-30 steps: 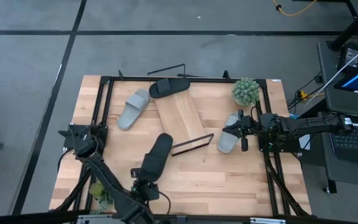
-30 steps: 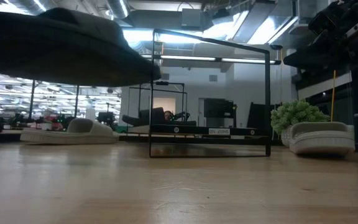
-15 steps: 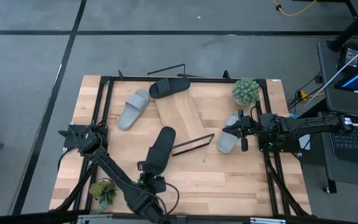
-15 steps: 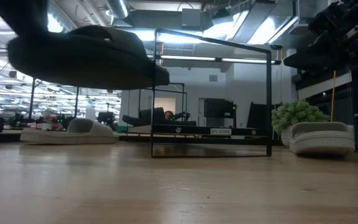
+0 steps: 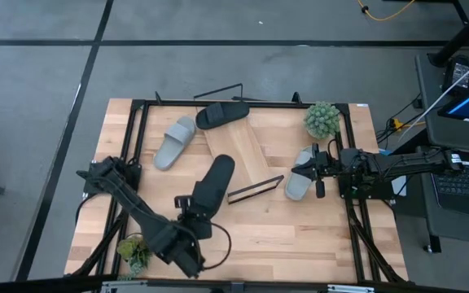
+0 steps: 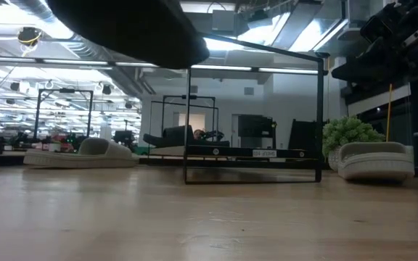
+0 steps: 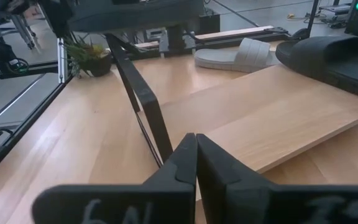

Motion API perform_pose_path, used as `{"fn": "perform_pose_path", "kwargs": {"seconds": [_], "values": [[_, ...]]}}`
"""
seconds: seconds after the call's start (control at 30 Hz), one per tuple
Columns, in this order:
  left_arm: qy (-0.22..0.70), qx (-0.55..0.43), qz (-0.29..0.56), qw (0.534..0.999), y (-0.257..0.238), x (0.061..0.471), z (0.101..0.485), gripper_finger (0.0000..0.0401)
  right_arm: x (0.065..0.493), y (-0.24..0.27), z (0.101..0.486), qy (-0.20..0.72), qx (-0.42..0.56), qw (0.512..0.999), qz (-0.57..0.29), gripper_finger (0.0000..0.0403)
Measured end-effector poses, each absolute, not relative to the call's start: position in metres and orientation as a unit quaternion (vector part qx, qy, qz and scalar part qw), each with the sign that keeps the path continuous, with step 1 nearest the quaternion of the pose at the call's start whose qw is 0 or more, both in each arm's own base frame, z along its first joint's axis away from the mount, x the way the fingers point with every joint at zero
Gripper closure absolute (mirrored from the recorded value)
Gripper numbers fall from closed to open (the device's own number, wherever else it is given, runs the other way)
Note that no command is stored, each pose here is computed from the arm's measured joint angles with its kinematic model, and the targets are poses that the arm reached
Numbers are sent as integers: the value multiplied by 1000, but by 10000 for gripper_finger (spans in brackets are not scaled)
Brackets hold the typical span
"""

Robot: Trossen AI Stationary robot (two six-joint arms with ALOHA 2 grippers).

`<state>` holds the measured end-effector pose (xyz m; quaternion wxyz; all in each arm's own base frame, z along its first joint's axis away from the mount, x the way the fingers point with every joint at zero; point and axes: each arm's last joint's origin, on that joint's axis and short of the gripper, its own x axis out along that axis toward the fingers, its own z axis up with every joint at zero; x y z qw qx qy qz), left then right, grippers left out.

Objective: Pick and place slides into the shelf
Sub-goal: Put the black slide on the shelf

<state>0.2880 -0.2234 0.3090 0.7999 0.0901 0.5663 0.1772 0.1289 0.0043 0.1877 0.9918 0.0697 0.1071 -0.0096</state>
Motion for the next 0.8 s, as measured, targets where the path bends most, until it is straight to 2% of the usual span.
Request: {"fn": "perform_pose_path", "kwargs": {"seconds": [0.3, 0.57, 0.8], "values": [[595, 196, 152, 764, -176, 289, 308, 401, 128, 4, 184, 124, 69, 990, -11, 395], [590, 257, 167, 747, -117, 282, 329, 401, 128, 4, 184, 126, 68, 990, -11, 395], [626, 328, 134, 695, -73, 285, 330, 401, 128, 4, 184, 126, 56, 990, -10, 395]]}}
